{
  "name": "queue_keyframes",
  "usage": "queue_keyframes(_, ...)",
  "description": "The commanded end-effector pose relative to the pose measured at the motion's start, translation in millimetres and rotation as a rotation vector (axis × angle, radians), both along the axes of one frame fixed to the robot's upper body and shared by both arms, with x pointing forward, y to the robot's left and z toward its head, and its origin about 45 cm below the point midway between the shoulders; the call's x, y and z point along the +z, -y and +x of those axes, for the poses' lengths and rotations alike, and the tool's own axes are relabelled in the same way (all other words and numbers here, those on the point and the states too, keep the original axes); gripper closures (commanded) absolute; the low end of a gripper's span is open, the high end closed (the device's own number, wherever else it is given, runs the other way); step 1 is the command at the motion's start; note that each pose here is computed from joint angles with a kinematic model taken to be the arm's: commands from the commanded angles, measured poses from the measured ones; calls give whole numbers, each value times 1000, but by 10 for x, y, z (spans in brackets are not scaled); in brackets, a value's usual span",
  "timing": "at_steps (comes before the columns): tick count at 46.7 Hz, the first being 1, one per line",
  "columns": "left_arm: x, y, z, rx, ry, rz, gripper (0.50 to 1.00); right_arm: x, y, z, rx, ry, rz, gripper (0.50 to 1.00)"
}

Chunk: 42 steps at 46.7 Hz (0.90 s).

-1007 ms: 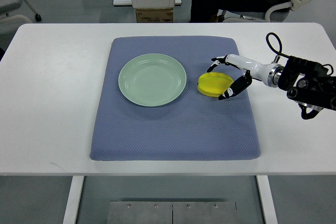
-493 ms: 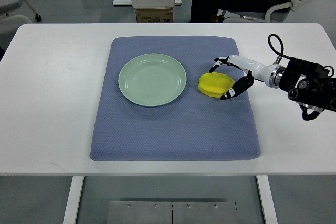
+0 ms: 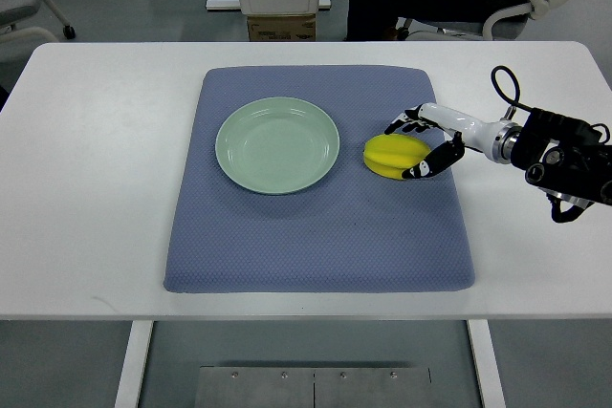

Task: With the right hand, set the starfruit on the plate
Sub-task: 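Lift the starfruit upward with the right hand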

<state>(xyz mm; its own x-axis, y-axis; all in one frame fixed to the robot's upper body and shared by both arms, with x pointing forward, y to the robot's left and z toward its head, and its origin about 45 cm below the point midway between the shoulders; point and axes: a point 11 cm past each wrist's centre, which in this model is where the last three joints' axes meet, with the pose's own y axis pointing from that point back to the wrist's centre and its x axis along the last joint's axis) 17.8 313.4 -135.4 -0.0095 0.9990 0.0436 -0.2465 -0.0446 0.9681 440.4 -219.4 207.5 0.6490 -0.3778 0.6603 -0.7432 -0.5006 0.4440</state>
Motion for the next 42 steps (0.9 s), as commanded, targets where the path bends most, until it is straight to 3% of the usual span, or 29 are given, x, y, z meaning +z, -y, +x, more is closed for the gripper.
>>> queue_keyframes(1,0,0,0,-1,0,0,500,-3,-6,-2,0,-2,0,747)
queue_keyframes(7,0,-1,1,1,0,0,500,4,-8,1,1,0,0,902)
queue_keyframes(9,0,-1,-1,1,-1,0,500,4,-7,2,0,-1,1,990)
queue_keyframes(10,0,-1,-1,1,-1,0,500,7,-9,3,-1,0,3,1000)
queue_keyframes(33,0,0,1,-1,0,0,500,249,-86,147,-101,34,163,1000)
queue_keyframes(42,0,-1,1,1,0,0,500,411,65,289,-170,61,216,1000)
